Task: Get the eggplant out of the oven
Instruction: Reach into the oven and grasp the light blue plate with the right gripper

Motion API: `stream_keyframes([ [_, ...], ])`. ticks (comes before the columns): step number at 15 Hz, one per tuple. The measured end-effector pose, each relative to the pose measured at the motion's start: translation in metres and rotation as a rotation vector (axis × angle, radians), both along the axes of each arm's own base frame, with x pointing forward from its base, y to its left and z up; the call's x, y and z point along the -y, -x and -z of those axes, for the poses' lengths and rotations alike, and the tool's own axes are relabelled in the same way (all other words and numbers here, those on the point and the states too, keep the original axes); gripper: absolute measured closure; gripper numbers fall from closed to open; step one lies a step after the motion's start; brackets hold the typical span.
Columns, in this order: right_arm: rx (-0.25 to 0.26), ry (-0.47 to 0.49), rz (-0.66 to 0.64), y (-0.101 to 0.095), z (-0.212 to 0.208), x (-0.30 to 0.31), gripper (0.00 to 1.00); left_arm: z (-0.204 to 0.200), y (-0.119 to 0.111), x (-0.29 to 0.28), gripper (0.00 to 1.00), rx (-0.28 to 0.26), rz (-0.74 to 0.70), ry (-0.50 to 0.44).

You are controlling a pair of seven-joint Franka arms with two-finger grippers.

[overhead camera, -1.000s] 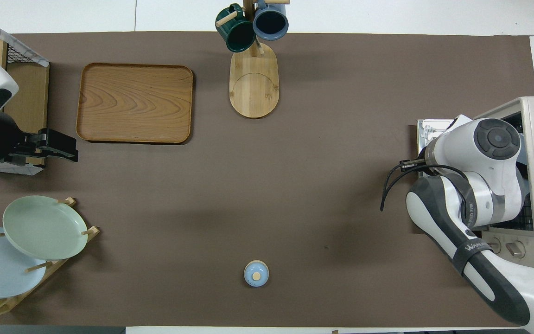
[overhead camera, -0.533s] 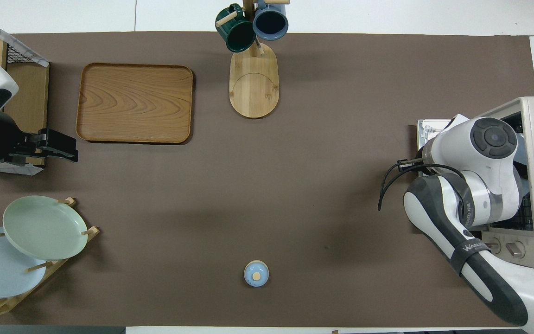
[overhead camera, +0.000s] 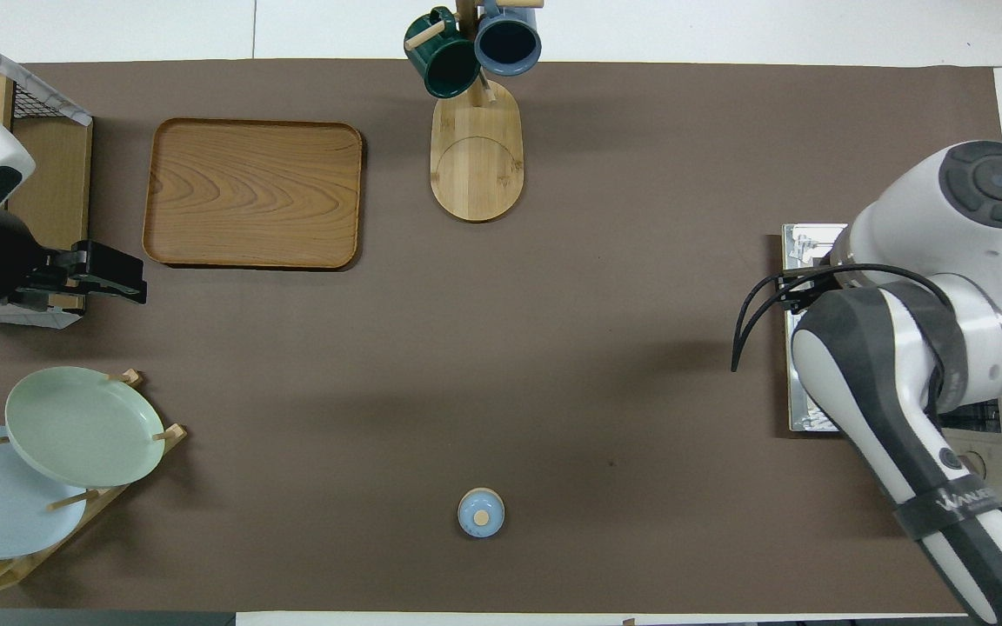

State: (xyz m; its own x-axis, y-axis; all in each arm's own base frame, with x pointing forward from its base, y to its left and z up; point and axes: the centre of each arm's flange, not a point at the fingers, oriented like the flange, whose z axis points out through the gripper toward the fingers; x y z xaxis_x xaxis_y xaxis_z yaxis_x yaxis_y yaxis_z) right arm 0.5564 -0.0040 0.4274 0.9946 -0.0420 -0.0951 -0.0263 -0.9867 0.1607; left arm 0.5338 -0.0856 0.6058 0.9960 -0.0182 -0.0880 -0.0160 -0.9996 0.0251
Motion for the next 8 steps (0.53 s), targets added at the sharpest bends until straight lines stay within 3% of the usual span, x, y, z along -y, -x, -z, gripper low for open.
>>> stream_keyframes([
  [8,0.024,-0.02,-0.059,0.019,0.049,0.036,0.27,0.0,0.0,0.0,0.0,0.0,0.0,0.0],
])
